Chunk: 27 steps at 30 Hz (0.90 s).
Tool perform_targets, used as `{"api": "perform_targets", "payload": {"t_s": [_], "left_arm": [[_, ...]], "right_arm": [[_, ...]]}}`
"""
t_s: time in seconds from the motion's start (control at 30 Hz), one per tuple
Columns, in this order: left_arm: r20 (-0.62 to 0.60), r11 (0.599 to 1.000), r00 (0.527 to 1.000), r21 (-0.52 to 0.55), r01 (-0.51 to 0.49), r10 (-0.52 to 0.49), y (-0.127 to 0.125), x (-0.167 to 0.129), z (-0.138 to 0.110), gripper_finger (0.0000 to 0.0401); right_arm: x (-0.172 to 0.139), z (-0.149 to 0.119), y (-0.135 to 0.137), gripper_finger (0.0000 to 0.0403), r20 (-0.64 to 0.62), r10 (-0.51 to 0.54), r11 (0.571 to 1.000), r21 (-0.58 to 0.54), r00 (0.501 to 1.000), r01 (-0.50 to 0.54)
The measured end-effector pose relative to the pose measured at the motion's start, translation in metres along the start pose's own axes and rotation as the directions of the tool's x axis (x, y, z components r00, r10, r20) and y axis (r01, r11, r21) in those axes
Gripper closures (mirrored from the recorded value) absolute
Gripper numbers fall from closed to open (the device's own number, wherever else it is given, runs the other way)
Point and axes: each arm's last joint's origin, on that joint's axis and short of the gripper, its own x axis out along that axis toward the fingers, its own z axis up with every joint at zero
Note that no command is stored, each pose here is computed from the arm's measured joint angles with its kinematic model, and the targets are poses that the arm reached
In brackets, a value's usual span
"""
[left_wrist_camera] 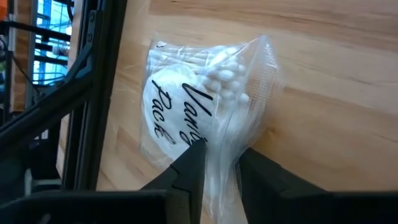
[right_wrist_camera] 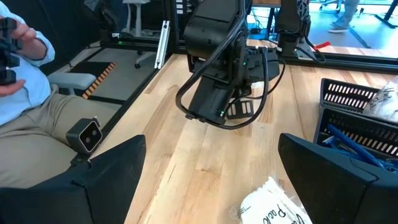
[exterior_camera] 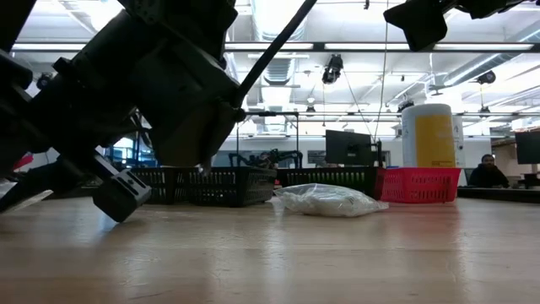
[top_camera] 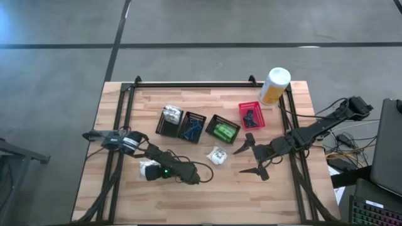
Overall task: Pick & Place Travel size toiletries
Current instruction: Put the middle left vanity pack into the left black bin
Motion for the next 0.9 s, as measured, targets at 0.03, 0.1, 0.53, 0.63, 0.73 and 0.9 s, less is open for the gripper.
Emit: {"api": "perform_targets", "payload": {"t_s": [0.03,0.1,0.53,0.63,0.73,0.9], "left_arm": [[-0.003,1.000,1.000,-0.003,0.007,-0.007,0.001,-0.001,0.000,0.0318],[-0.007,1.000,1.000,-0.002,0.014,-0.014,0.001,-0.002,0.001,0.0325],[-0.002,0.998,0.998,0.028,0.059,-0.059,0.010,-0.012,0.009,0.0386],[0.009,0.996,0.996,0.018,0.084,-0.084,0.013,-0.016,0.012,0.0395],[0.005,0.994,0.994,0.006,0.106,-0.106,0.017,-0.021,0.015,0.0394],[0.031,0.984,0.986,0.066,0.163,-0.166,0.025,-0.028,0.020,0.0396]], "right_arm": [[0.000,0.000,0.000,0.0039,0.000,0.000,1.000,0.000,1.000,0.000],[0.000,0.000,0.000,0.0039,0.000,0.000,1.000,0.000,1.000,0.000],[0.000,0.000,0.000,0.0039,0.000,-0.001,1.000,0.000,1.000,0.001],[0.000,0.000,0.000,0.0039,0.000,0.000,1.000,0.000,1.000,0.000],[0.000,0.000,0.000,0.0039,0.001,0.000,1.000,0.000,1.000,0.000],[0.000,0.000,0.000,0.0039,0.000,0.000,1.000,0.000,1.000,0.000]]}}
